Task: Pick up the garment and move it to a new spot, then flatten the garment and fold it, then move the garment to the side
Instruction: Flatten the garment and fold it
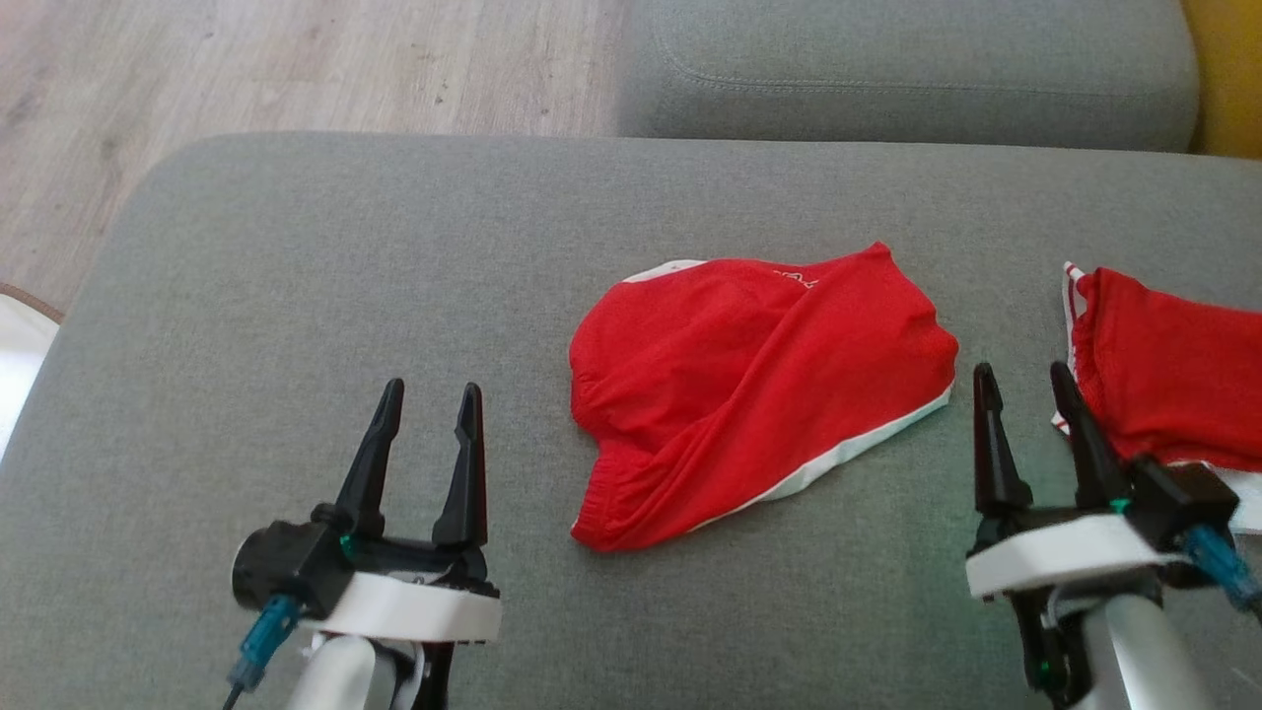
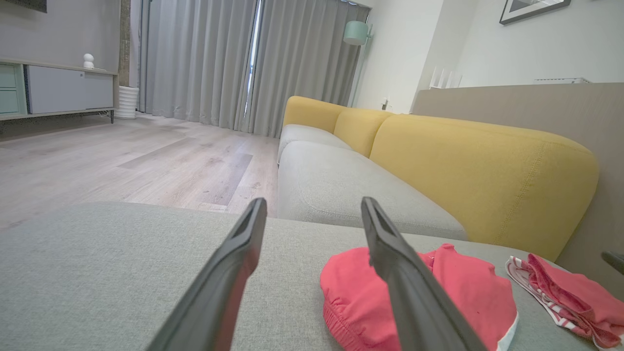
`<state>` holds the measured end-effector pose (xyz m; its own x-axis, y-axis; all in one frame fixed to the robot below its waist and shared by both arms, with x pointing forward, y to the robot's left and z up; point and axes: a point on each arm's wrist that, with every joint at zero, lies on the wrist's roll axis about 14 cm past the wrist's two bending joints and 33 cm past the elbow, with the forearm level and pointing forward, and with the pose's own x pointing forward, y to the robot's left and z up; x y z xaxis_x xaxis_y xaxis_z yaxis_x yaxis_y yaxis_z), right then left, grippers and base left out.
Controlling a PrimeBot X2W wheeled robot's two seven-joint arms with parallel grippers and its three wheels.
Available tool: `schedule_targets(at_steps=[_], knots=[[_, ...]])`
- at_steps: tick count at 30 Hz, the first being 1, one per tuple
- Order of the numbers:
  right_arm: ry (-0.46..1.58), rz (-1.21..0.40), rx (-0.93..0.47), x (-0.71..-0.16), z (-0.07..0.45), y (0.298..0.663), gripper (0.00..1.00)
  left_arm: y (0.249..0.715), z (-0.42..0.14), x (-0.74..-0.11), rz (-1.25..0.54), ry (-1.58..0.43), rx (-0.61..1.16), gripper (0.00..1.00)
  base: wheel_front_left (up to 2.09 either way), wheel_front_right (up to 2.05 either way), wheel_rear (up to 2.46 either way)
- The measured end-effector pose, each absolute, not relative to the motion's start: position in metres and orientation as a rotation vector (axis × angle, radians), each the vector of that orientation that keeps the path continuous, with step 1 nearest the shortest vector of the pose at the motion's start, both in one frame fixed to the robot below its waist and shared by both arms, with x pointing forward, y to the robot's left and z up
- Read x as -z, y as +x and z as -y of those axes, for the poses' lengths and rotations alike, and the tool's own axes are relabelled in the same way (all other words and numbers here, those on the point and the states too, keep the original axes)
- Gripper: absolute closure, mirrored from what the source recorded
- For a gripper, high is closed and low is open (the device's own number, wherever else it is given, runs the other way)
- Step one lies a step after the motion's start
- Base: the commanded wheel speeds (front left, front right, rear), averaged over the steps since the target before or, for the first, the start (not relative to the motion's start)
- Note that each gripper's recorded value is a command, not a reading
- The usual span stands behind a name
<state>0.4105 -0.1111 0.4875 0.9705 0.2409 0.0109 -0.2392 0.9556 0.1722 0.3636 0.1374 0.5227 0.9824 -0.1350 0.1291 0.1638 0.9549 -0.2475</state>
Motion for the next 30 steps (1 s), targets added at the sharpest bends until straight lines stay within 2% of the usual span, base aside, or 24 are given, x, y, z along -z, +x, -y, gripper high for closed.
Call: schedule_targets(at_steps=[9,16,23,30], knots=[[0.196,-0.012,-0.291,-0.491,0.095,0.401,0.0,0.362,-0.14,-0.52,0.103,-0.26,0.142,0.0,0.0,0.0,0.0],[0.105,-0.096,-0.537,-0.49,0.021,0.408,0.0,0.361,-0.148,-0.509,0.073,-0.261,0.116,0.0,0.0,0.0,0.0],[-0.082,-0.269,-0.806,-0.462,-0.043,0.41,0.0,0.358,-0.161,-0.501,0.049,-0.275,0.071,0.0,0.0,0.0,0.0],[-0.232,-0.432,-0.901,-0.42,-0.058,0.417,0.0,0.352,-0.177,-0.5,0.044,-0.276,0.016,0.0,0.0,0.0,0.0]])
